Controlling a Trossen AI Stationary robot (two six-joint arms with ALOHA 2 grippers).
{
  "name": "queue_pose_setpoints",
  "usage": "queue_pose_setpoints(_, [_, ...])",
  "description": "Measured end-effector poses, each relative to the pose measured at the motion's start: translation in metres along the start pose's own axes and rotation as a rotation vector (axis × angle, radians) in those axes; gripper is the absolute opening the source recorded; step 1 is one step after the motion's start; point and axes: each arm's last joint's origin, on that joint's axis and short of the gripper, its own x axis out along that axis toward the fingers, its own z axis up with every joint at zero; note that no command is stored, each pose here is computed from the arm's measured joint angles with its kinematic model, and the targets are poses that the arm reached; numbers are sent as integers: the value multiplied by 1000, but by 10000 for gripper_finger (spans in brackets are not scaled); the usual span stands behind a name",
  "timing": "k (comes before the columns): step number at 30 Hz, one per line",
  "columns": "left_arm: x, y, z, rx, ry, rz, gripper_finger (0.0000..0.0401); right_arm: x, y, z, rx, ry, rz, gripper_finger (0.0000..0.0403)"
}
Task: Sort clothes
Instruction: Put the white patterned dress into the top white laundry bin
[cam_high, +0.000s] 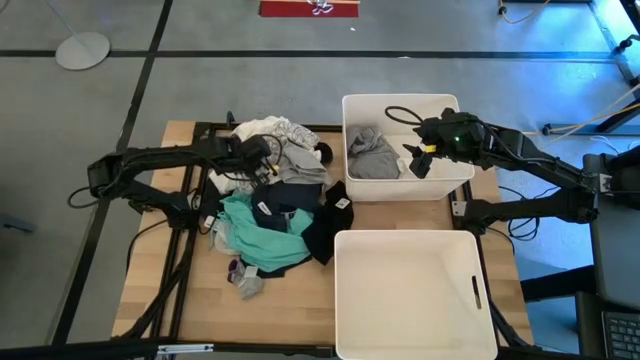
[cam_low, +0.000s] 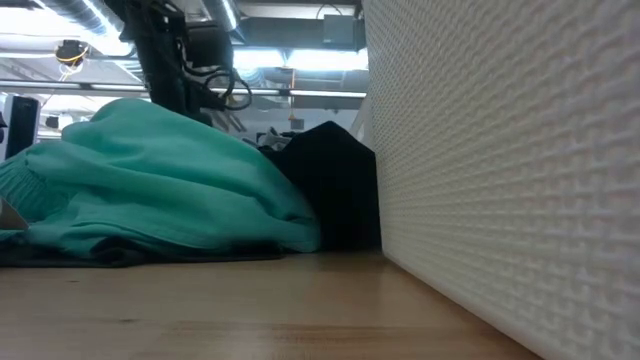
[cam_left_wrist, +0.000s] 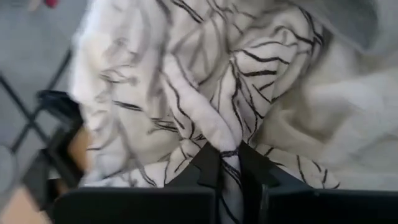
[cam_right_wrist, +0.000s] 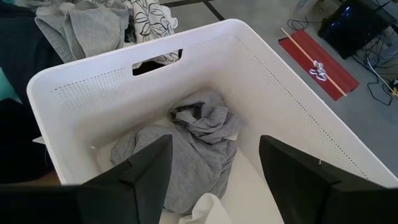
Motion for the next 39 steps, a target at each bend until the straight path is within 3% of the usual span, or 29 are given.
queue_pose_setpoints(7, [-42,10,21,20,-153,63,9,0,0,0,1,-1,0,241])
queue_pose_setpoints(17, [-123,30,39,4,-515,31,9,0,0,2,5,-21,-1,241])
queue_pose_setpoints(25, [-160,30,44,26,-782,-4,13,-1,0,15,7,-150,7,241])
queue_pose_setpoints(31, [-171,21,47,111,-899,-116,15,7,9,35,-25,-321,227,241])
queue_pose_setpoints(35, [-177,16,49,124,-963,-216,18,23,20,49,-74,-408,426,241])
queue_pose_setpoints(39, [-182,10,48,173,-997,-298,14,47,32,61,-93,-460,535,241])
